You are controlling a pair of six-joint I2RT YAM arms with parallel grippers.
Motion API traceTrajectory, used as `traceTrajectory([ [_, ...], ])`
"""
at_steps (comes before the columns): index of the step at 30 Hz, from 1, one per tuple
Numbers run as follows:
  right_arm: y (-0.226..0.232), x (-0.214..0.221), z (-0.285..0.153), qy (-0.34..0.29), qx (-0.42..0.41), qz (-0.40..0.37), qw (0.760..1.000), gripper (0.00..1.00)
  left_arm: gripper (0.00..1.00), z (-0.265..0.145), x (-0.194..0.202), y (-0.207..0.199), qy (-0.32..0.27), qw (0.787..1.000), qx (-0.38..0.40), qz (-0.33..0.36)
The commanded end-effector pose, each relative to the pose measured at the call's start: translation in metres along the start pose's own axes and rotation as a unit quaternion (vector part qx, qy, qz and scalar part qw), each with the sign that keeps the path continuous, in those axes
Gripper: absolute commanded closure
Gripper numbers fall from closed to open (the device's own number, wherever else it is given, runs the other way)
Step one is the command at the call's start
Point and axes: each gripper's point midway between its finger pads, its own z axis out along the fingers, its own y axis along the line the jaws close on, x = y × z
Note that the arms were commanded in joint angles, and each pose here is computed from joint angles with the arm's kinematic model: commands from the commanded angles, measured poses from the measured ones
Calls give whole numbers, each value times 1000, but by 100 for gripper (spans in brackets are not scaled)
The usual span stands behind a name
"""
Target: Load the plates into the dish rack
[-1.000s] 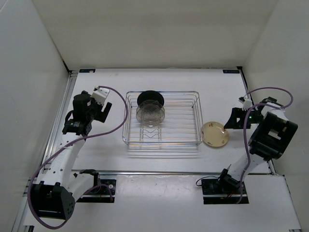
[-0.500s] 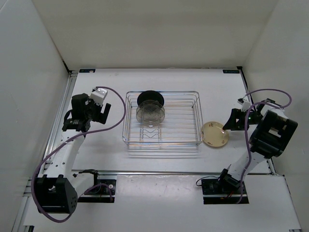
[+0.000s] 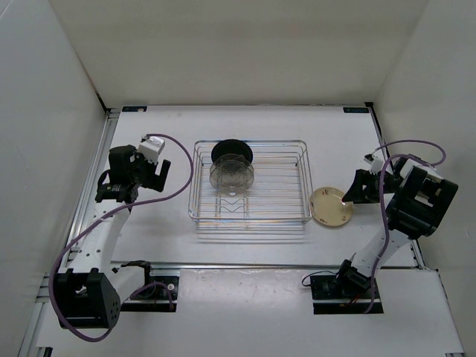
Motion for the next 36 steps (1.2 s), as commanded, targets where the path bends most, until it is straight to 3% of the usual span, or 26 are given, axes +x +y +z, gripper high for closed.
traceTrajectory([
  [1,-2,3,1,4,-1,-2,1000,29,0,-6,-7,-2,-18,1000,4,-4],
  [36,-29,11,10,43,20,16,999,57,0,-9,-7,-2,-23,1000,3,-10],
])
